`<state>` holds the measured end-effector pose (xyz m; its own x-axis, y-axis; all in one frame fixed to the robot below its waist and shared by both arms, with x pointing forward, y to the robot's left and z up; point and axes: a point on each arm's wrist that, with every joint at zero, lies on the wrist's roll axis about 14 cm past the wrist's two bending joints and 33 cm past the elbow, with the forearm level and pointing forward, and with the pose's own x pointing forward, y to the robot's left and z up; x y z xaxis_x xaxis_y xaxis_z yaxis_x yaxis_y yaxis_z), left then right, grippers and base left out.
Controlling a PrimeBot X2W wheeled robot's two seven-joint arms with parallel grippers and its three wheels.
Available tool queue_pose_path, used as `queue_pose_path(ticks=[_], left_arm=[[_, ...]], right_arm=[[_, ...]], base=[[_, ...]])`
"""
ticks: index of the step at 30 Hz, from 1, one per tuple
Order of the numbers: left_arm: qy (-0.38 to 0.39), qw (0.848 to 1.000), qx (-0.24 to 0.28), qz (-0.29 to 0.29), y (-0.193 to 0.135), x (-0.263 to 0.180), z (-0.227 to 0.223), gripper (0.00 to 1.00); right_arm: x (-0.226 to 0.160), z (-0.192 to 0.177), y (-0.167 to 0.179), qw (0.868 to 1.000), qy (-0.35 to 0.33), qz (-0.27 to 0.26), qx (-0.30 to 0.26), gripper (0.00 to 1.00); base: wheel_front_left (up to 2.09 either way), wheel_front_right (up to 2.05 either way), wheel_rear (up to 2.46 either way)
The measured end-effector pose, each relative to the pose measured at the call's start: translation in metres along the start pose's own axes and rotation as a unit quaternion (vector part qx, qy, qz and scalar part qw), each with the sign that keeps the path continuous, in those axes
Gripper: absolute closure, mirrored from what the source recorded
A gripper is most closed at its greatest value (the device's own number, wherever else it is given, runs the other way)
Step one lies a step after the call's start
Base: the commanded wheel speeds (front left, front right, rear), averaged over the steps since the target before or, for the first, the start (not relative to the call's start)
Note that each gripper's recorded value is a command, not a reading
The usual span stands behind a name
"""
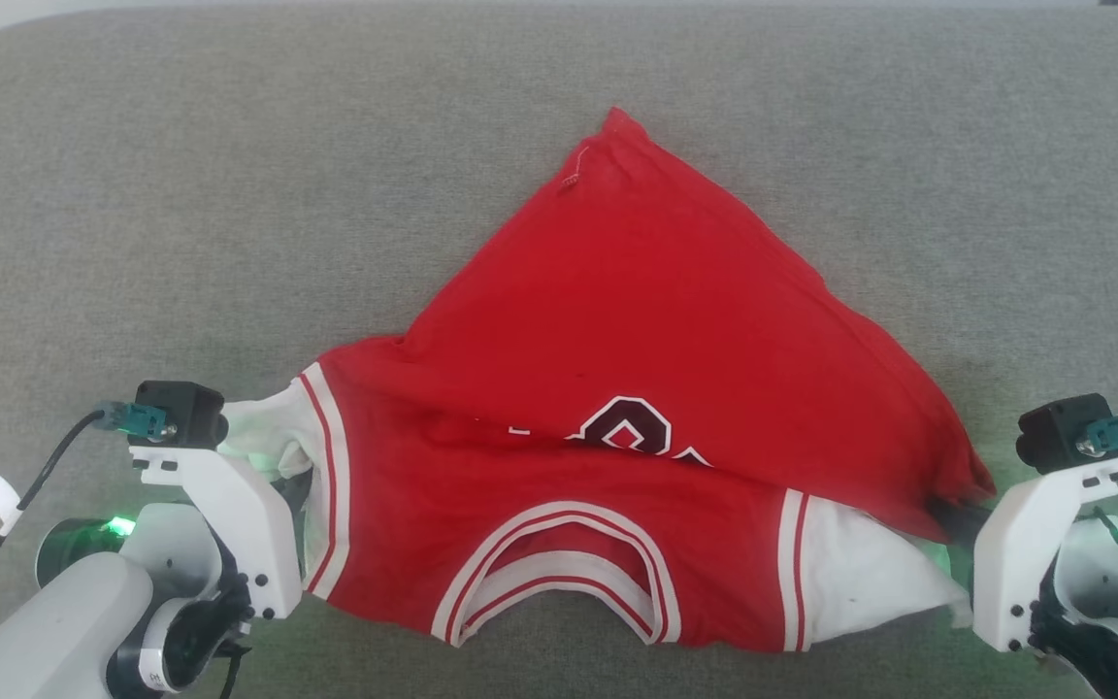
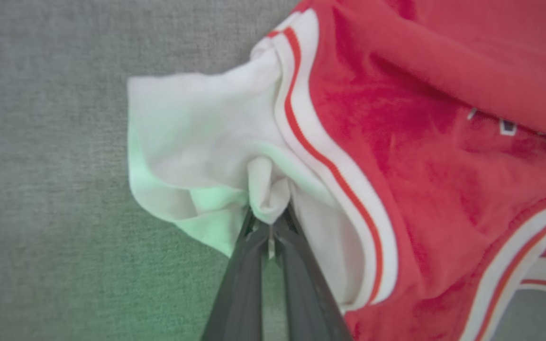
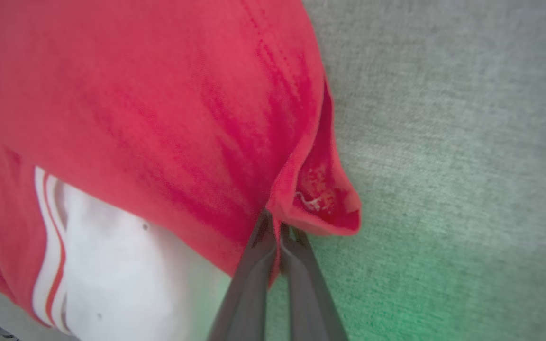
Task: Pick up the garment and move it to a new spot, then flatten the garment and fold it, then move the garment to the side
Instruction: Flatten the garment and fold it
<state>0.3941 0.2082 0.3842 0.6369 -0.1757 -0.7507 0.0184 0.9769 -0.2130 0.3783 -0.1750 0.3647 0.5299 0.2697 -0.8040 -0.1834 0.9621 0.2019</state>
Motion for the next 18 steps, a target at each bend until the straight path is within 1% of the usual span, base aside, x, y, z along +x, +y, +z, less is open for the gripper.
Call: queue_pose_path(ticks=[1, 2, 6, 10, 18], left_arm=[[0.0, 1.0, 0.001, -0.001, 0.0, 0.001, 0.0, 1.0], [0.0, 1.0, 0.001, -0.001, 0.0, 0.001, 0.0, 1.0], [-0.001, 1.0, 0.002, -0.001, -0.001, 0.001, 0.001, 1.0], [-0.005, 1.0, 0.001, -0.003, -0.002, -0.001, 0.002, 1.0], [-0.006, 1.0, -0.002, -0.003, -0.003, -0.008, -0.003, 1.0]], right_arm=[[0.001, 0.0, 0.001, 1.0, -0.001, 0.002, 0.005, 0.05], [0.001, 0.0, 0.001, 1.0, -0.001, 0.002, 0.005, 0.0], [0.0, 0.007, 0.004, 1.0, -0.012, 0.007, 0.0, 0.0], [-0.011, 0.026, 0.007, 0.999, -0.043, 0.009, -0.011, 0.0], [-0.041, 0.087, 0.019, 0.99, -0.13, 0.01, -0.051, 0.0]], base=[[0.0, 0.0, 0.0], [0.0, 0.0, 0.0], [0.0, 0.0, 0.0], [0.0, 0.0, 0.0], [0.0, 0.0, 0.0]])
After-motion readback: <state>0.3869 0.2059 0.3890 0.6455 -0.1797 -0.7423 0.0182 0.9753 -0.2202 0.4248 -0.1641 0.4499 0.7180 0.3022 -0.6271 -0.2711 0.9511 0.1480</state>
